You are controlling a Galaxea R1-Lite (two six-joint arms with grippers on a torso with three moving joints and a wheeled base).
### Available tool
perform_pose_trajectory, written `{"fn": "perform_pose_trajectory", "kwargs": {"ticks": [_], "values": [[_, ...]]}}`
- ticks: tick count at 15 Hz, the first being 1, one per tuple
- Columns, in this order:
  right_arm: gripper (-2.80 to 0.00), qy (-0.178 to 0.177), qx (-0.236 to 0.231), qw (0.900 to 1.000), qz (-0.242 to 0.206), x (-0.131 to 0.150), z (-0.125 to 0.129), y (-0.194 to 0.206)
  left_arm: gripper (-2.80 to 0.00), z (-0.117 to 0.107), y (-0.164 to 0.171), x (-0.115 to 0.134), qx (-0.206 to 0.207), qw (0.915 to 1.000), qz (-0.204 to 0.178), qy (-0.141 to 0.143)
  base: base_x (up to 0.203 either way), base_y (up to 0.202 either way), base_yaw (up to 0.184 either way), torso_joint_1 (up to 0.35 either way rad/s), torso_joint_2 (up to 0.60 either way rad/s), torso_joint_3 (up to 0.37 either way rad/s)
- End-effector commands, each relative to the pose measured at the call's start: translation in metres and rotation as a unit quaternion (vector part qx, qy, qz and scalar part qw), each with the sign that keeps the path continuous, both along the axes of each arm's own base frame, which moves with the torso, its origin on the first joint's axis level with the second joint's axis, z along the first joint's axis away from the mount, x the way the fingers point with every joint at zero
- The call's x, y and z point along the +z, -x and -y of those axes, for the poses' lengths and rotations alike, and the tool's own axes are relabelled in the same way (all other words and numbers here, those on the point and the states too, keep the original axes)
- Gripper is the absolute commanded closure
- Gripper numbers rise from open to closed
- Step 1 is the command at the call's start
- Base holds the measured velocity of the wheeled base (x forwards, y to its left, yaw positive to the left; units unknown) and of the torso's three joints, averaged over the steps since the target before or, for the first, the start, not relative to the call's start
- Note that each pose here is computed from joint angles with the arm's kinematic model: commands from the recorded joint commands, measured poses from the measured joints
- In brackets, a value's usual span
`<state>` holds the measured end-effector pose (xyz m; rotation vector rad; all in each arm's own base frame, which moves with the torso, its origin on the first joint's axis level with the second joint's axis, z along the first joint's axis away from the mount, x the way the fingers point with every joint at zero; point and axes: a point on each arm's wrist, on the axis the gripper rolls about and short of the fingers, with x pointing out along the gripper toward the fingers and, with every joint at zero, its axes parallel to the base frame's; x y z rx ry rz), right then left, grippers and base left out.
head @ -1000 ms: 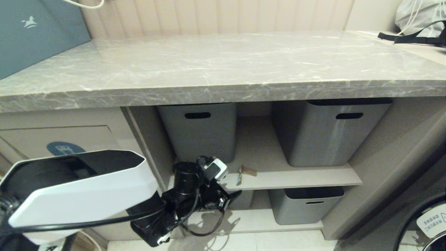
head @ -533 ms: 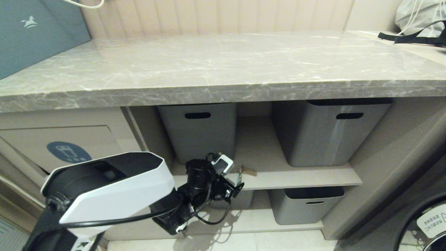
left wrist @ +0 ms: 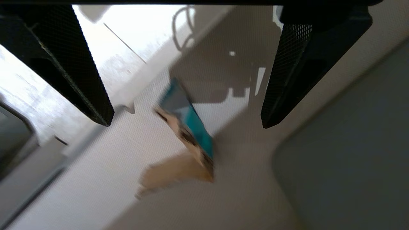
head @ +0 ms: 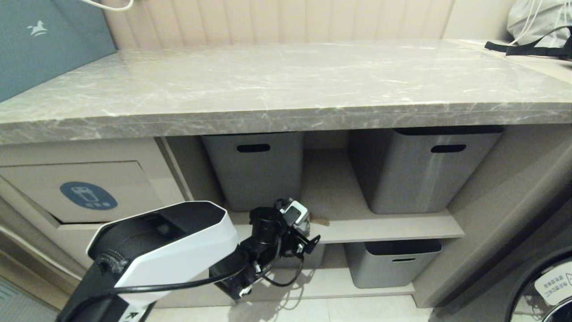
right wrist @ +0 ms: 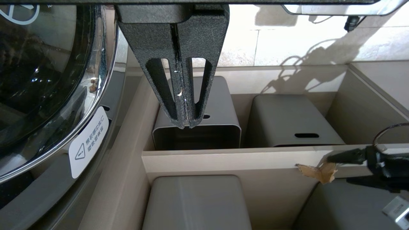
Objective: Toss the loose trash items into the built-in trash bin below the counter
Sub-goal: Pick up the garbage
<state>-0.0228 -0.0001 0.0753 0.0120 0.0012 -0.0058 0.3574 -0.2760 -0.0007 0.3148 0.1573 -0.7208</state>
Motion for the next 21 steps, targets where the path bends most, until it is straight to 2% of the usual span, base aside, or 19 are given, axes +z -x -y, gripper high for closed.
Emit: {"fn": "perform_pose_trajectory", "kwargs": {"ticks": [1, 7, 8, 16, 21], "values": [[0.00, 0.000, 0.000, 1.000, 0.000, 0.000, 0.000, 0.000, -2.80, 0.004, -0.004, -0.006, 0.004, 1.0000, 0.007, 0.000, 0.000, 0.000, 0.000, 0.000, 0.00, 0.000], [0.00, 0.000, 0.000, 1.000, 0.000, 0.000, 0.000, 0.000, -2.80, 0.007, -0.014, -0.014, 0.016, 0.9997, 0.019, -0.006, 0.000, 0.000, 0.000, 0.000, 0.00, 0.000], [0.00, 0.000, 0.000, 1.000, 0.000, 0.000, 0.000, 0.000, -0.03, 0.008, -0.017, -0.016, 0.021, 0.9995, 0.022, -0.006, 0.000, 0.000, 0.000, 0.000, 0.00, 0.000], [0.00, 0.000, 0.000, 1.000, 0.000, 0.000, 0.000, 0.000, 0.00, 0.005, -0.027, -0.017, 0.035, 0.9989, 0.031, -0.002, 0.000, 0.000, 0.000, 0.000, 0.00, 0.000], [0.00, 0.000, 0.000, 1.000, 0.000, 0.000, 0.000, 0.000, 0.00, 0.004, -0.023, -0.001, 0.034, 0.9986, 0.039, 0.005, 0.000, 0.000, 0.000, 0.000, 0.00, 0.000]]}}
